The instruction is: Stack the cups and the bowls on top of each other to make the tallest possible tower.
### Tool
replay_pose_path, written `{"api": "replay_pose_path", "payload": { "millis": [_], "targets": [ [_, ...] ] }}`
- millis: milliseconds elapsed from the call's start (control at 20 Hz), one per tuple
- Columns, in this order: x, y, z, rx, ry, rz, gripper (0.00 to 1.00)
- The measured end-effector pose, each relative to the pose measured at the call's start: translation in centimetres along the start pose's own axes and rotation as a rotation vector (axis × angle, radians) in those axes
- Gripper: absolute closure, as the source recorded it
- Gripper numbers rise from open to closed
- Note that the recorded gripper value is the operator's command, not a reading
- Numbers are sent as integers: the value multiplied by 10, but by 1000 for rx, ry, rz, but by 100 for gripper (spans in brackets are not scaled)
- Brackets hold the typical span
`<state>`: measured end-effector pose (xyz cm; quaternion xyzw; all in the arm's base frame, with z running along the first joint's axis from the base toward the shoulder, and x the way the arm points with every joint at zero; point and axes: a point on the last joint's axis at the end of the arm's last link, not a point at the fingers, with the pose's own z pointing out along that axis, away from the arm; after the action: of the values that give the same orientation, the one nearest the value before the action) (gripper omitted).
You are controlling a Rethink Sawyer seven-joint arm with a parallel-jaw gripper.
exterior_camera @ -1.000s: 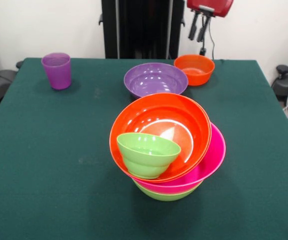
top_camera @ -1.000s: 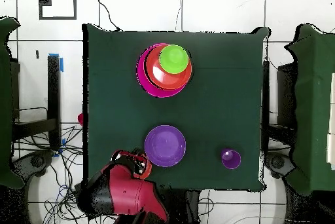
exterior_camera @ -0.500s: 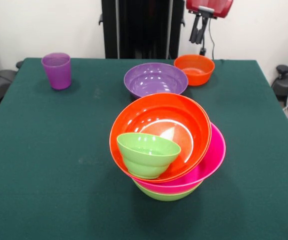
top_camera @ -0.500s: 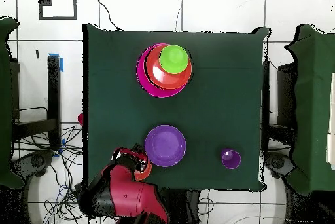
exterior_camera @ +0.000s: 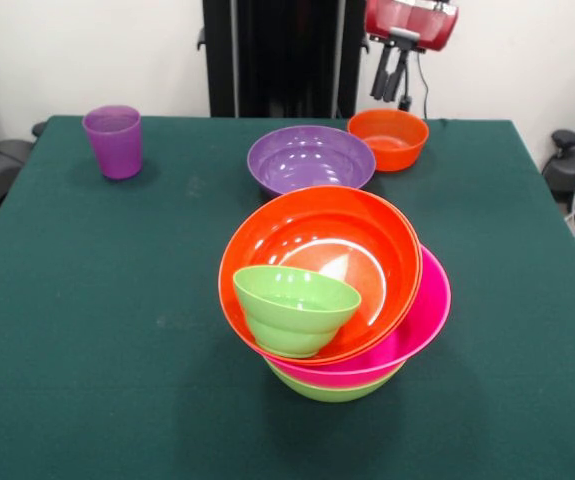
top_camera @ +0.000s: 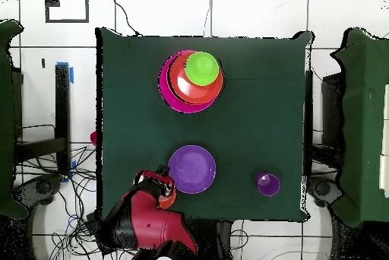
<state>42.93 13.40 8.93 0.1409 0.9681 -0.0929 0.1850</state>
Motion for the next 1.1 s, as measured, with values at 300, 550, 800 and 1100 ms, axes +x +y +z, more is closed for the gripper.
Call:
{"api": "replay_pose_path", "payload": {
  "millis": [300,550,800,1100],
  "targets": [
    [3,-4,3,6,10,-4,0],
    [7,-7,4,15,16,-8,0],
    [16,-8,8,27,32,-23,0],
    [27,-9,8,29,44,-44,0]
  ]
}}
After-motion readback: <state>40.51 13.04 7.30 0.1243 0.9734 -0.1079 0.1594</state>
